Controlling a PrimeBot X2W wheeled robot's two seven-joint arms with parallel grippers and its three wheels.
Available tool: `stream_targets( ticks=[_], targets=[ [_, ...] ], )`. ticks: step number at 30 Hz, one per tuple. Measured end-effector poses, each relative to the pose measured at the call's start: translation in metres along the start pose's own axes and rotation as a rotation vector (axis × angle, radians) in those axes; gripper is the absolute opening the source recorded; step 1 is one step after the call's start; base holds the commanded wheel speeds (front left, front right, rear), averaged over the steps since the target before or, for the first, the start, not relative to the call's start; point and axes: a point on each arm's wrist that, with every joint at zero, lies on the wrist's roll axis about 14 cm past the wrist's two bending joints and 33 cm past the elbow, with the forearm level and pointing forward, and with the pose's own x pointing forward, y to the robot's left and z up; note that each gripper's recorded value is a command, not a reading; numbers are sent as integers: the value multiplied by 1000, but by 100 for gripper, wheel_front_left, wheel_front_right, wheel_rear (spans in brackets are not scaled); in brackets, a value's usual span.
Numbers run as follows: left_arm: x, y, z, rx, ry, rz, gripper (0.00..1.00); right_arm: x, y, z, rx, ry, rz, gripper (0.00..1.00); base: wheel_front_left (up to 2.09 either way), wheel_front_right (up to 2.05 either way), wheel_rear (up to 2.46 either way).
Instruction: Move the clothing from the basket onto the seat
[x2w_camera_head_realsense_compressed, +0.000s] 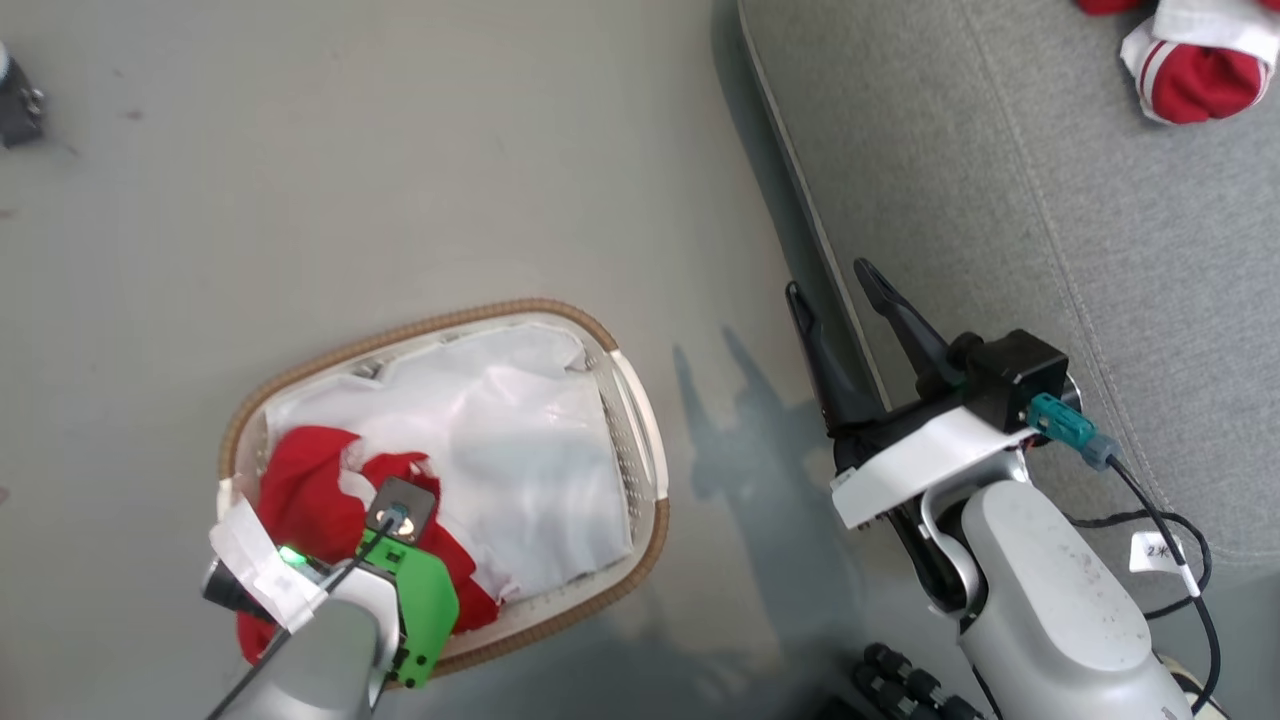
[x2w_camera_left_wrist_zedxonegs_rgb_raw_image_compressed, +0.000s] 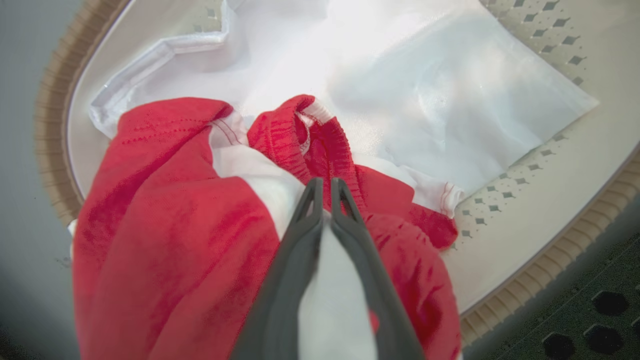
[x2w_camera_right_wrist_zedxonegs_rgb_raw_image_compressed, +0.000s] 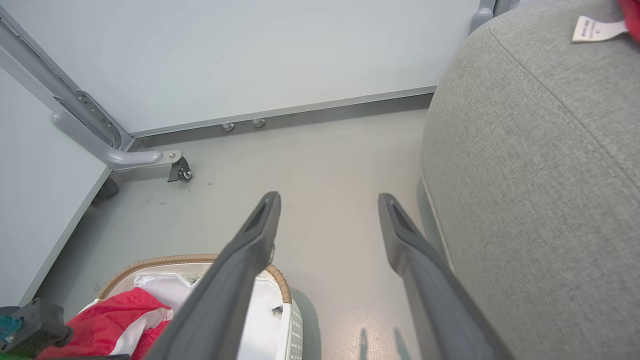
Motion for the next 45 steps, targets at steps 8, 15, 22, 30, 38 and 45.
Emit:
stream_targets(
  ticks=[8,15,22,30,38,45],
  targets=[
    [-40,-2,48,-26,-222,54,0,-20,16,27,-13,-63,30,100,0,0,0],
    [-81,0,100,-72,-446,91,0,-34,32,45,-13,-109,64,100,0,0,0],
    [-133,-12,161,-98,-699,93,0,-50,47,57,-11,-147,98,100,0,0,0],
    [-198,-27,221,-94,-955,94,0,-65,60,67,-11,-179,131,100,0,0,0],
    [-258,-49,266,-57,-1155,68,0,-80,69,69,-10,-193,150,100,0,0,0],
    [-285,-65,284,-36,-1228,50,0,-91,93,67,-34,-193,223,100,0,0,0]
  ],
)
